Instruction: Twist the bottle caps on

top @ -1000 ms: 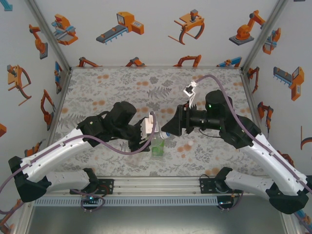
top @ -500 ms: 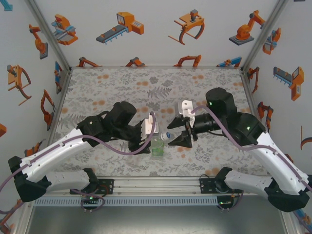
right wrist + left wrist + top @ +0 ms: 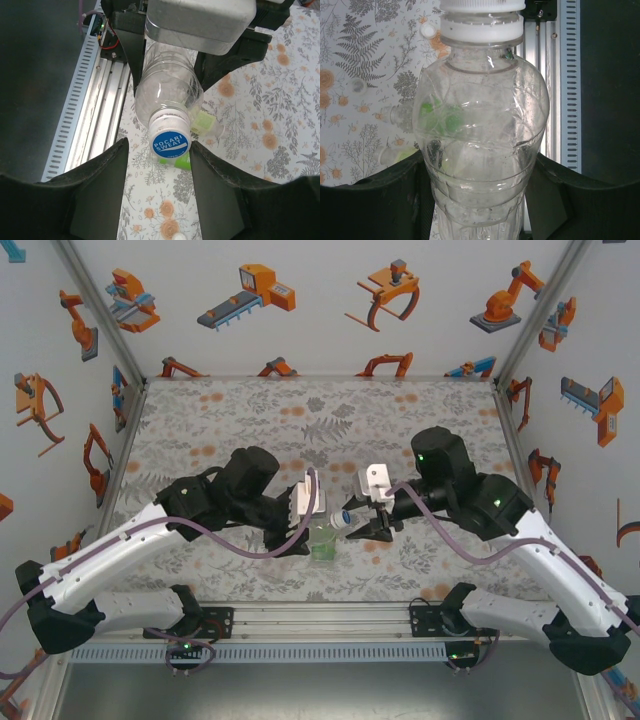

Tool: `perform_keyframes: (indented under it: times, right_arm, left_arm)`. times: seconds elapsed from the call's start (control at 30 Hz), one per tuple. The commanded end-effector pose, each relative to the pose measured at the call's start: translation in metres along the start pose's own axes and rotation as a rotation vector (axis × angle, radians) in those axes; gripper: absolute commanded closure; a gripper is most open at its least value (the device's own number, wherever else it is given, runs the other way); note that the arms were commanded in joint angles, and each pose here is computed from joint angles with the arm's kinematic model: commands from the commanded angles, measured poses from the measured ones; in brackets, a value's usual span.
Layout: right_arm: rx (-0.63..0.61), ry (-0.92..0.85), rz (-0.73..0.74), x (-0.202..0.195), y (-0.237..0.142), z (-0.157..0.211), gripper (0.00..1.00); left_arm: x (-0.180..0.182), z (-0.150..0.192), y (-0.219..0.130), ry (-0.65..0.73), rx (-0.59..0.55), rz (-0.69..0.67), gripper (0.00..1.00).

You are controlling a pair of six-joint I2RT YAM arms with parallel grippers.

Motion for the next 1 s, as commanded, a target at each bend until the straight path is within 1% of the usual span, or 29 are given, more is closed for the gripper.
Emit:
perform_keyframes:
  times: [0.0,0.33,0.5,0.6,0.7,0.77,0.8,0.87,0.9,0.97]
  right_arm:
    - [-0.044,-0.069,0.007,0.001,-0.002,-0.010,0.52]
    - [-0.075,-0.060,-0.028,0.004,0.000,-0.014,0.62]
    - [-0.081,-0.024,-0.044,0.005,0.001,-0.014,0.73]
    - [-0.084,0.067,-0.029,0.002,0.003,-0.013,0.81]
    - [-0.093,0.242,0.028,-0.008,0.004,-0.010,0.88]
    - [-0.101,0.412,0.088,-0.018,0.005,-0.003,0.91]
    - [-0.106,0.497,0.124,-0.023,0.005,0.000,0.94]
    - [-0.111,0.745,0.225,-0.038,0.003,0.013,0.99]
    - [-0.111,0.828,0.253,-0.041,0.003,0.017,1.00]
    - [-0.111,1.065,0.301,-0.046,0.003,0.028,1.00]
  left_arm:
    - [-0.005,-0.011,-0.005,0.003,-0.030,0.023,1.00]
    - [-0.006,-0.011,-0.003,-0.001,-0.026,0.023,1.00]
    - [-0.007,-0.011,-0.002,-0.001,-0.022,0.024,1.00]
    - [-0.006,-0.010,-0.002,-0.001,-0.019,0.020,1.00]
    - [-0.004,-0.011,-0.001,-0.005,-0.016,0.012,1.00]
    - [-0.003,-0.010,0.000,-0.004,-0.012,0.007,1.00]
    - [-0.002,-0.009,0.001,-0.004,-0.009,0.005,1.00]
    - [-0.001,-0.009,0.003,-0.005,-0.005,0.005,1.00]
    - [-0.001,-0.008,0.003,-0.006,-0.003,0.006,1.00]
    - [0.000,-0.008,0.005,-0.003,-0.003,0.006,1.00]
Point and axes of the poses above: each hand's point on the last joint's axis, 136 mm out from that joint toward the fingers, its own y axis out along the fingers, its own x axis along the line the jaws close on, z = x × y, the point moved 1 cm from there along -y, back along the fingers, and after that the axes turned 2 degrees about y, right-handed, at the moved point
